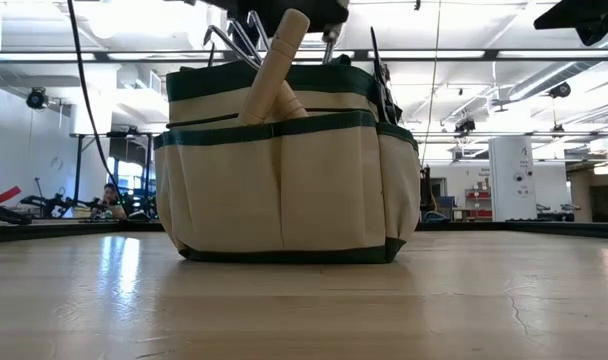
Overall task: Pick & Place Garden tools in Gardening bag
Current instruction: Put the light brown hand rake into the white gardening bag
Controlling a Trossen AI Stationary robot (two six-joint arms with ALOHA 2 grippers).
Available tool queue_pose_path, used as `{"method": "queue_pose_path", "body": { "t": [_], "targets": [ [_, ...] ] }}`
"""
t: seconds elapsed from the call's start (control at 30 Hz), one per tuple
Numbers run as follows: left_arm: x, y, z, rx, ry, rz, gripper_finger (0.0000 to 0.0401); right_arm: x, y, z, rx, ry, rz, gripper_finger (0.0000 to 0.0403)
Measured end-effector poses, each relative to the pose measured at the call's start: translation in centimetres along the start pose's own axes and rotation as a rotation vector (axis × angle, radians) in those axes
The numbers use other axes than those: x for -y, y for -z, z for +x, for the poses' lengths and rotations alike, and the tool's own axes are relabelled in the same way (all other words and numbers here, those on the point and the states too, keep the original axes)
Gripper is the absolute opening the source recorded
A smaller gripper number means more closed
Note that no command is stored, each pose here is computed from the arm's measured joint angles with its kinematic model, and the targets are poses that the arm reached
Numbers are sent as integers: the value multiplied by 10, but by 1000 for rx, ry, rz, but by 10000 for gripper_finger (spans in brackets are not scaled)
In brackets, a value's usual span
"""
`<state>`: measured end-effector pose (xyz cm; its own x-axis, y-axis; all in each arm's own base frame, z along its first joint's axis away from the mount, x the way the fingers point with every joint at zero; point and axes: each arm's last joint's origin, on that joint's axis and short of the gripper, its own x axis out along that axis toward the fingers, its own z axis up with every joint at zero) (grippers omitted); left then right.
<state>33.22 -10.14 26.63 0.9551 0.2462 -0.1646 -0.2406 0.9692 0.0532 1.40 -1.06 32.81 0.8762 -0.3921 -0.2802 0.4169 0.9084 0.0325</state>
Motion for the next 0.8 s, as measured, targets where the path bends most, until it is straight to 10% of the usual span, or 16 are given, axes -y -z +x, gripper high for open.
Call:
{"method": "queue_pose_path", "body": {
  "t": [0.8],
  "targets": [
    [-6,36,-6,-37,-11,-23,60,0,0,0,0,0,0,8]
  ]
}}
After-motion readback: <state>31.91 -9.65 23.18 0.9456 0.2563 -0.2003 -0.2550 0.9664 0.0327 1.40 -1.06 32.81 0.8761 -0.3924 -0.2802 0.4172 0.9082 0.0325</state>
